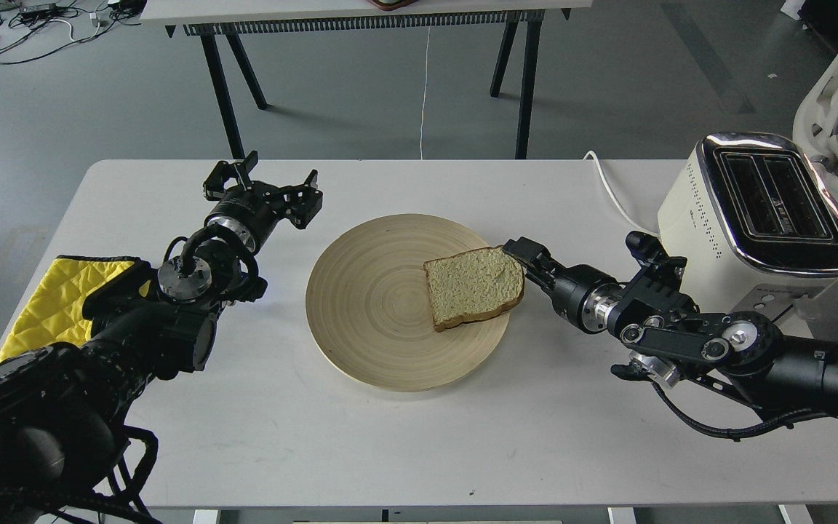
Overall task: Put bread in toaster with right arm
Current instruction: 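Move the right gripper down toward the bread slice on the plate, then grasp the bread slice with the right gripper and lift it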
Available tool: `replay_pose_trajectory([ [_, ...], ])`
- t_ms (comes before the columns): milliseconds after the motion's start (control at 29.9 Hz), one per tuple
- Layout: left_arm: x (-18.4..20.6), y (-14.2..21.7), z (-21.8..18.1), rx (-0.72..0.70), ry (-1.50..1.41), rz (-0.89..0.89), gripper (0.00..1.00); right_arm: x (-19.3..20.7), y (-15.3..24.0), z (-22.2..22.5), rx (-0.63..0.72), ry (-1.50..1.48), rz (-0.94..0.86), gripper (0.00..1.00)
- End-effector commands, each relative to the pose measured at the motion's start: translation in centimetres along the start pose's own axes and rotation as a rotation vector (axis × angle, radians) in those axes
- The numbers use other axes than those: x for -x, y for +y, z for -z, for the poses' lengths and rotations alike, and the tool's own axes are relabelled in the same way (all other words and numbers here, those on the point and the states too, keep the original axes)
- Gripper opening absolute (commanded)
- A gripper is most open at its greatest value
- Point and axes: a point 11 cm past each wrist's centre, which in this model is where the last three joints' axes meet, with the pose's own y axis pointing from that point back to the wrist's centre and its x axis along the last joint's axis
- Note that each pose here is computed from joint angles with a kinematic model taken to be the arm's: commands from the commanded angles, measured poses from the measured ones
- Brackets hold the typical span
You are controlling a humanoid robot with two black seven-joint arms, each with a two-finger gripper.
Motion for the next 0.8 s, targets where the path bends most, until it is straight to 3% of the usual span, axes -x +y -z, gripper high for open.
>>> replay_pose_trajectory([
  [0,0.0,0.0,-0.01,0.0,0.0,0.0,1.0,0.09,0.04,-0.16,0.004,0.005,0.003,0.58],
  [535,0.0,0.0,-0.01,0.0,0.0,0.0,1.0,0.12,0.0,-0.01,-0.002,0.005,0.003,0.36],
  [769,-0.01,0.0,0.01,0.0,-0.001,0.0,1.0,0.01,-0.05,0.17,-0.007,-0.002,-0.001,0.19],
])
